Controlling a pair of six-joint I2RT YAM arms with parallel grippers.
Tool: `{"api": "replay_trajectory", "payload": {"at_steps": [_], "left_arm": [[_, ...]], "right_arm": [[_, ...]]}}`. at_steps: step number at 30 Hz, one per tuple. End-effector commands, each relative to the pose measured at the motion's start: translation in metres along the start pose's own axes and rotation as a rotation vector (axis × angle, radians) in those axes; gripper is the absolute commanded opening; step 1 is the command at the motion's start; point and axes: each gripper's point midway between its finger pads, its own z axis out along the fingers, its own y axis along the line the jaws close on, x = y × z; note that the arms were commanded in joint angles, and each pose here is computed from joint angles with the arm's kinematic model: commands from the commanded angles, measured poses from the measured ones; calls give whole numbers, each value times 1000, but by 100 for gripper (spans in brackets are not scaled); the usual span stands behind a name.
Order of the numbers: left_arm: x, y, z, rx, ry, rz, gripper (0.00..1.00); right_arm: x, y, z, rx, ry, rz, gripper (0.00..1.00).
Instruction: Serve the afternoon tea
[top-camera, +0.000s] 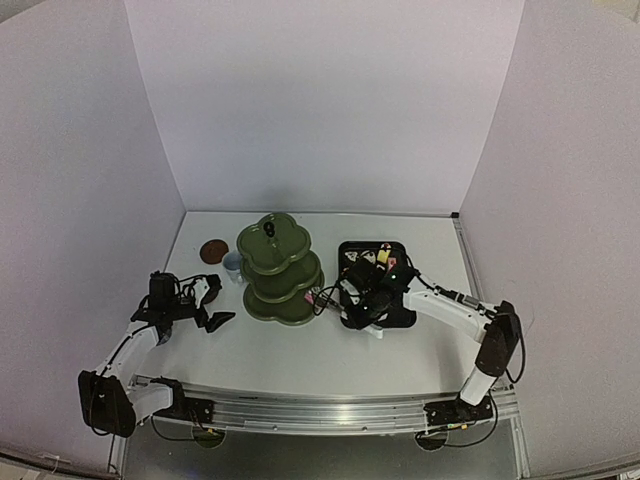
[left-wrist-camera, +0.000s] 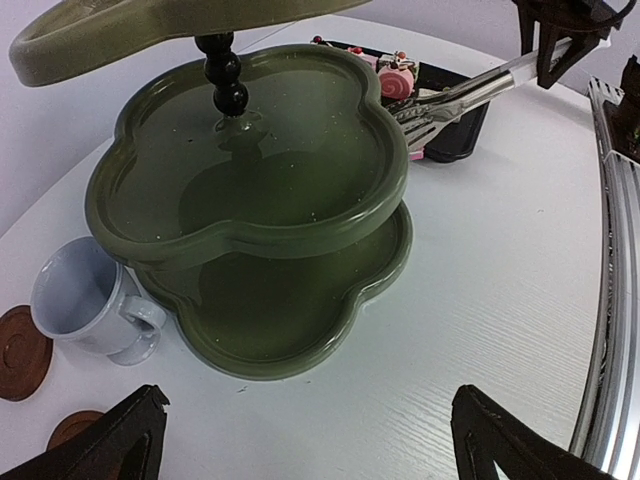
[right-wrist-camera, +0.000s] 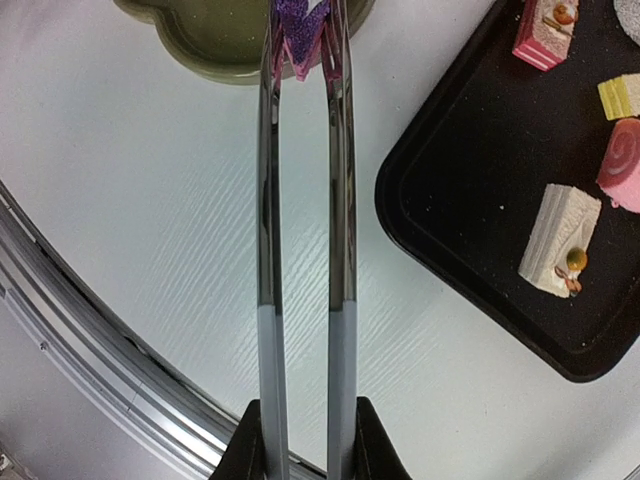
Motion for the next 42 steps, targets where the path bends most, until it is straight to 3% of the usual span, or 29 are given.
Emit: {"api": "replay_trajectory", "payload": {"at_steps": [1,15,29,42], "left_arm": [[-9,1,-2,-18,-29,25,100],[-7,1,-3,-25,-25,34,100],[-7,3,-3,-29,-22,49,100],[-4,0,-3,-25,-13,52,100]], "right_arm": [[-37,14,-1,-26,-85,-57,0],[-68,6,38,58,-91,-74,1],[-74,3,56,81,-80,-73,27],[-70,5,33,65,-113,-64,34]]}}
